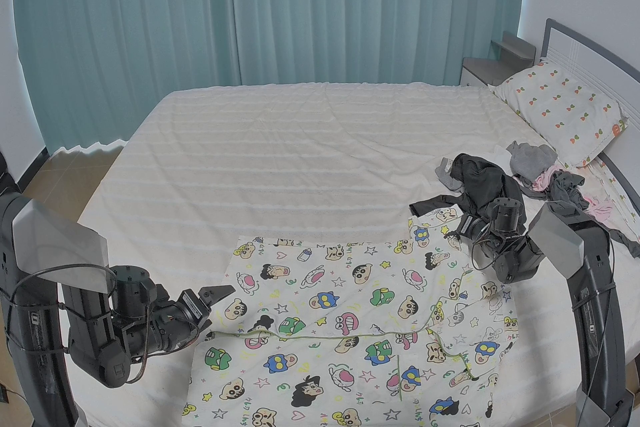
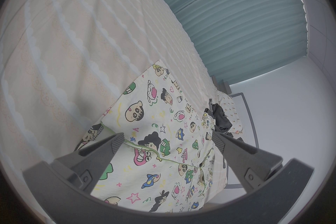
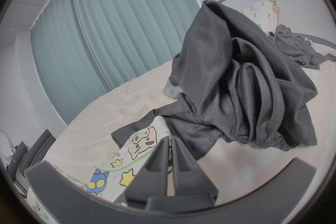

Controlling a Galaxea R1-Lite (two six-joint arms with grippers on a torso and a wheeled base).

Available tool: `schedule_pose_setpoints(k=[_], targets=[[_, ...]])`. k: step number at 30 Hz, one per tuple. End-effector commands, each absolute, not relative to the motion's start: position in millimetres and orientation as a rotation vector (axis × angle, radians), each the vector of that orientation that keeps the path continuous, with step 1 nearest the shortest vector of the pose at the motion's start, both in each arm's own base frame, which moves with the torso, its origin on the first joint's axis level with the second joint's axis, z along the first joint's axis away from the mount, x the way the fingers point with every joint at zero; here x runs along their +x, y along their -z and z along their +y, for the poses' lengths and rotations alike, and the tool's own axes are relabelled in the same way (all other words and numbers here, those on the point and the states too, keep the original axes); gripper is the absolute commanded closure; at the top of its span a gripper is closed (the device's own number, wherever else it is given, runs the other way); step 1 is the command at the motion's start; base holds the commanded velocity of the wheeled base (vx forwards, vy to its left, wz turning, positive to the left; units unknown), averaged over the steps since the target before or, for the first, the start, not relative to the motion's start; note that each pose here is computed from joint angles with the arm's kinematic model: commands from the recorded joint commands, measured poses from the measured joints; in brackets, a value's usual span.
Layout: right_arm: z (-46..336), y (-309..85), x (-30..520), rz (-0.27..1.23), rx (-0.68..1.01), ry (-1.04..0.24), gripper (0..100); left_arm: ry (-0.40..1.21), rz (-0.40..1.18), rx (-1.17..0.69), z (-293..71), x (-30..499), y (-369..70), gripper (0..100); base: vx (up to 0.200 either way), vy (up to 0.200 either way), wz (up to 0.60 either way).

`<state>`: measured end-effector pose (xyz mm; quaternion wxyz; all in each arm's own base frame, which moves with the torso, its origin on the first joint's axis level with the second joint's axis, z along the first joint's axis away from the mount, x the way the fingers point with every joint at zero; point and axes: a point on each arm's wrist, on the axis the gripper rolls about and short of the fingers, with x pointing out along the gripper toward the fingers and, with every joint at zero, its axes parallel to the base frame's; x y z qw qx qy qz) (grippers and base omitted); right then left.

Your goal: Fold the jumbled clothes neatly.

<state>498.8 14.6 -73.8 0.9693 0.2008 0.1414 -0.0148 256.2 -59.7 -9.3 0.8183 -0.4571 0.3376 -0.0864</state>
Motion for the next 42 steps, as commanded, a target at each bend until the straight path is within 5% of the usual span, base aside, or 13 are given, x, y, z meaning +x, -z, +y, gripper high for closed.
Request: schedule_pose_setpoints(k=[1,12,17,23,30,42], targets=[[15,75,498,0.287,0.407,0.031,0,0.193,0.704,-0.975,-60,257,8,0,0.0,0.0,0.0],[7,-4,474,0.241,0.475,0.103,0,0.2,0.708,-0.976,-60,257,8,0,0.0,0.0,0.0],[6,-38,401,0.345,0.567,0.128,0,0.199,0.709,-0.973,-62,256,8,0,0.0,0.0,0.0],[14,-30,333,0.472,0.62,0.051,0,0.197,0.742,-0.967,-63,248,9,0,-0.2,0.0,0.0],[25,23,264,0.629,0.66,-0.113,0,0.205,0.83,-0.868,-59,217,9,0,-0.2,0.0,0.0],[32,22,238,0.728,0.605,-0.183,0,0.193,0.867,-0.774,-55,209,17,0,-0.2,0.0,0.0]])
